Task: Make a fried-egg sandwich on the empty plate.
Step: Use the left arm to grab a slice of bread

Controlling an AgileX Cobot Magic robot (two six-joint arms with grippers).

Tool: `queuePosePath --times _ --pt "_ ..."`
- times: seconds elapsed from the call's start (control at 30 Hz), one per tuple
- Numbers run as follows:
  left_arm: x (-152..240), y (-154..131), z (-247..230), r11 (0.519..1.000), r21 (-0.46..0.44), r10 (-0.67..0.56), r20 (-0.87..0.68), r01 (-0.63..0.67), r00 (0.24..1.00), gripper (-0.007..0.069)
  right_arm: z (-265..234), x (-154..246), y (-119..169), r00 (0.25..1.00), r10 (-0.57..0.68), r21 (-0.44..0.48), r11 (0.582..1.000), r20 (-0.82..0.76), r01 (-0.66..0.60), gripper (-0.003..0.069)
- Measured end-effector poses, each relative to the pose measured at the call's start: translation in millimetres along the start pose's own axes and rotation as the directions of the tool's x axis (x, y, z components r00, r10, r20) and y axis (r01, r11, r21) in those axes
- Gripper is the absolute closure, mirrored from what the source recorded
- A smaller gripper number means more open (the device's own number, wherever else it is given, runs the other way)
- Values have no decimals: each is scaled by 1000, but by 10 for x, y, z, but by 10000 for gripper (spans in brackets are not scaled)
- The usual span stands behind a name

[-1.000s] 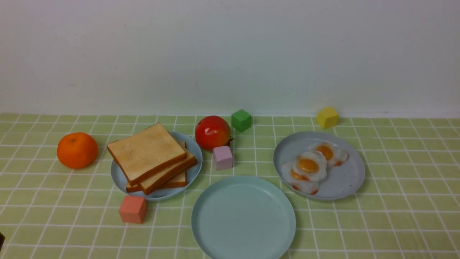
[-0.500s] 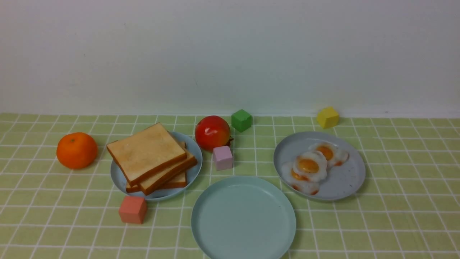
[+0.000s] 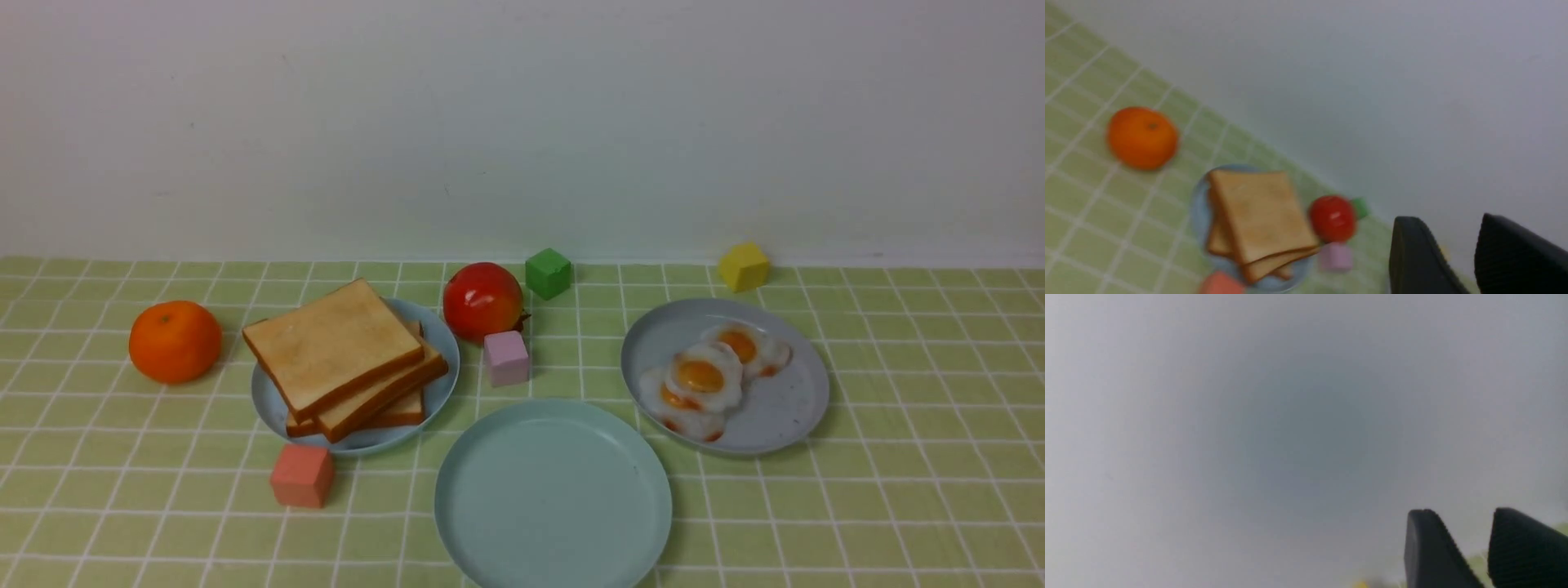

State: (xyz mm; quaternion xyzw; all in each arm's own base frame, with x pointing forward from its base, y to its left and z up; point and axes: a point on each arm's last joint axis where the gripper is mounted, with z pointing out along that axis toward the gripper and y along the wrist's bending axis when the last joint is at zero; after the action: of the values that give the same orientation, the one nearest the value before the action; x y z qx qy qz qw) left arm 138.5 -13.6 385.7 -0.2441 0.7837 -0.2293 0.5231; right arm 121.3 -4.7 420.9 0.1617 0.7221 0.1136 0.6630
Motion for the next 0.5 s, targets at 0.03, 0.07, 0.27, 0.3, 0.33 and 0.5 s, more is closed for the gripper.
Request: queuePosePath --times 0.03,0.07,0.27,0.3,0.33,0.5 --pt "20 33 131 999 -46 25 -43 -27 999 387 98 89 -11 998 -26 8 1000 -63 27 418" --pt "48 67 258 995 -87 37 -92 -45 995 387 182 189 -13 991 -43 4 999 -128 44 418" --pt "304 264 938 963 -262 -44 -362 -57 931 387 432 727 167 869 -162 -158 983 -468 98 418" --pt "352 290 1061 959 -279 -64 -401 -55 914 387 458 823 240 827 -224 -223 967 -515 122 418" --pt "395 315 1180 954 -294 -82 -434 -55 897 387 471 897 305 794 -270 -281 951 -545 130 418" --pt "458 328 1701 958 -286 -144 -539 -19 830 387 454 1140 586 693 -410 -488 868 -593 95 418"
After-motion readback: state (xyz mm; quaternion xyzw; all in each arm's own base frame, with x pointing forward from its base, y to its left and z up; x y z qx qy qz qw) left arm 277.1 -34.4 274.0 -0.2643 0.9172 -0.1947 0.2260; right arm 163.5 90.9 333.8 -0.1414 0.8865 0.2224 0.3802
